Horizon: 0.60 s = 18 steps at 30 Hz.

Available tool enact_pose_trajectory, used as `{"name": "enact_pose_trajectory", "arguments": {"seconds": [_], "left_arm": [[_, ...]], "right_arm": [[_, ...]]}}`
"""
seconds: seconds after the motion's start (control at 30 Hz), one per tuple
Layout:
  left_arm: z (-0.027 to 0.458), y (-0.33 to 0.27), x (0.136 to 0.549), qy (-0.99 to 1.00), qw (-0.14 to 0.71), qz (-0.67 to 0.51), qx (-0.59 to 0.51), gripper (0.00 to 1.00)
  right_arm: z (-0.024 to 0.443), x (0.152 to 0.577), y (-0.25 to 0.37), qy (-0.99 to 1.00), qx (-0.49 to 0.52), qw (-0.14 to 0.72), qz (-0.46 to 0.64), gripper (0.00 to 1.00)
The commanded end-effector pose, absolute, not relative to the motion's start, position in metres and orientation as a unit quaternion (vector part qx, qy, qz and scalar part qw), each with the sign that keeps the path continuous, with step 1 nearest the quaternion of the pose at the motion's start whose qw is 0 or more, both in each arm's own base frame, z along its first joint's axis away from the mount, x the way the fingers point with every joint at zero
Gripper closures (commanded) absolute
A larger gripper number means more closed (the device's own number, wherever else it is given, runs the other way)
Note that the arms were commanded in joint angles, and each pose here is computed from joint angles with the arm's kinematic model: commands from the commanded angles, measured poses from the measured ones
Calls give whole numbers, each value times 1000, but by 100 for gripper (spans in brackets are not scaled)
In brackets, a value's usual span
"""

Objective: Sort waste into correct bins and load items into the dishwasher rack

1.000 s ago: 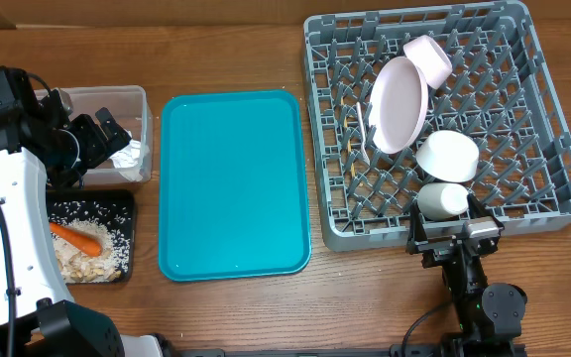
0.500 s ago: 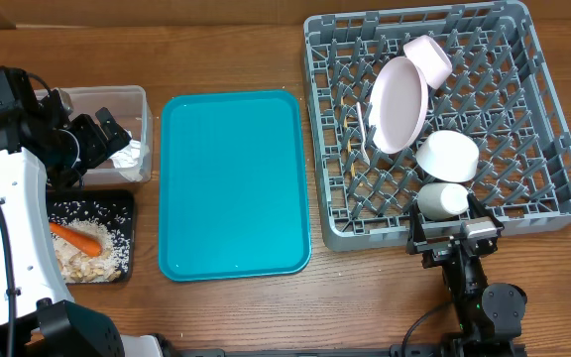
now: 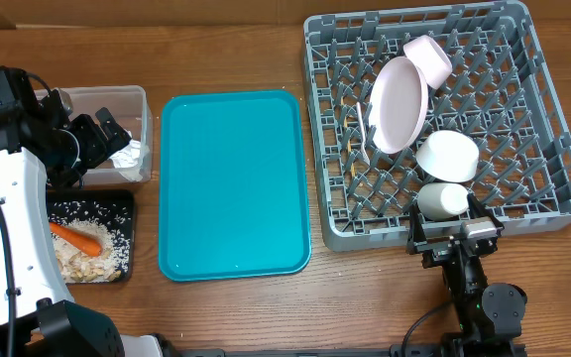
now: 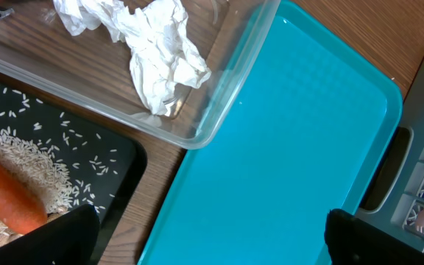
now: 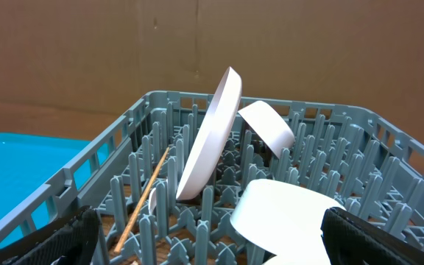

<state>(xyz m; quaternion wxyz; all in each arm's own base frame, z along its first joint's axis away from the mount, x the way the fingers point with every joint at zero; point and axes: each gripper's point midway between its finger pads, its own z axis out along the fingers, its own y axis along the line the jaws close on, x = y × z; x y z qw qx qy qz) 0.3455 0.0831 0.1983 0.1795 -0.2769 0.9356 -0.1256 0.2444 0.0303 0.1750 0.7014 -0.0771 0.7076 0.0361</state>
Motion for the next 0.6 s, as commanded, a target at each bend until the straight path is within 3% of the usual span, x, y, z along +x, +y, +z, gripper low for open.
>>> {"name": "enact_pose_trajectory", "arguments": {"seconds": [0.0, 0.3, 0.57], "left_arm": [[211, 82, 347, 932, 198, -127, -275, 0], [219, 80, 344, 931, 209, -126, -272, 0], [287, 38, 321, 921, 305, -133, -204, 0]], "right_arm": [[173, 244, 30, 707, -78, 702, 36, 0], [173, 244, 30, 707, -78, 702, 35, 0], [173, 244, 30, 707, -78, 702, 35, 0]]}}
